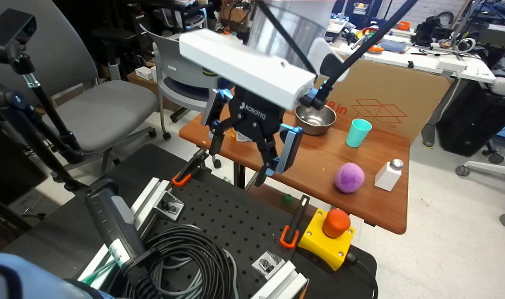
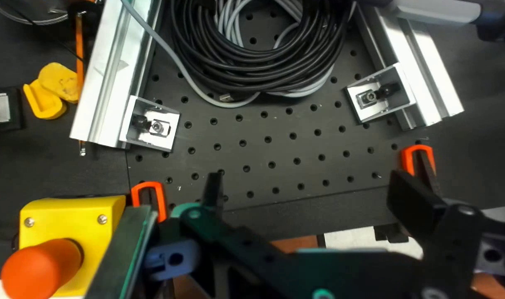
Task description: Move the tin can forward
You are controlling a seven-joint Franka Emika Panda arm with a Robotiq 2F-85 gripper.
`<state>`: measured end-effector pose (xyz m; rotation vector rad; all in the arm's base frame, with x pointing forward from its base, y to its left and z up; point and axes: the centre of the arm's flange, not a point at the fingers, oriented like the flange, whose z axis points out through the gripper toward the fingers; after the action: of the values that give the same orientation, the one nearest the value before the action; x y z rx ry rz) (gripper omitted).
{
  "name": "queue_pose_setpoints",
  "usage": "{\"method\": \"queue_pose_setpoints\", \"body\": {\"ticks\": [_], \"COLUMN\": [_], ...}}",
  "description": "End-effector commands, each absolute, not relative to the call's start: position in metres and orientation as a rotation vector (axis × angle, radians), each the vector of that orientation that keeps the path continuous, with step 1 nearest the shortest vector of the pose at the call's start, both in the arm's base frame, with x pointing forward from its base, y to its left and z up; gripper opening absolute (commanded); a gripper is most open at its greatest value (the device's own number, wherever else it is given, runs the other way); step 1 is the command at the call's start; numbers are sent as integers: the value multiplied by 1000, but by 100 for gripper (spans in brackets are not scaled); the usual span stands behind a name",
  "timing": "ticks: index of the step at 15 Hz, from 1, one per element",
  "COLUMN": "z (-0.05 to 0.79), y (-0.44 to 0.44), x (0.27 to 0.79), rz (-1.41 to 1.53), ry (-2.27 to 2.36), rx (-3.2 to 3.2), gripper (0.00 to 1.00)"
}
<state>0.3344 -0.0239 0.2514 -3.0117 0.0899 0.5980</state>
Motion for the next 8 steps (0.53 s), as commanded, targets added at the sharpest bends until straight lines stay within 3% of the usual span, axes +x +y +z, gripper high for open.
{"method": "queue_pose_setpoints", "body": {"ticks": [1,8], "z": [202,131], "y": [1,40], "x": [367,412], "rz": [711,738], "ry": [77,88], "rx": [-3031,-3108], "gripper": [100,100]}}
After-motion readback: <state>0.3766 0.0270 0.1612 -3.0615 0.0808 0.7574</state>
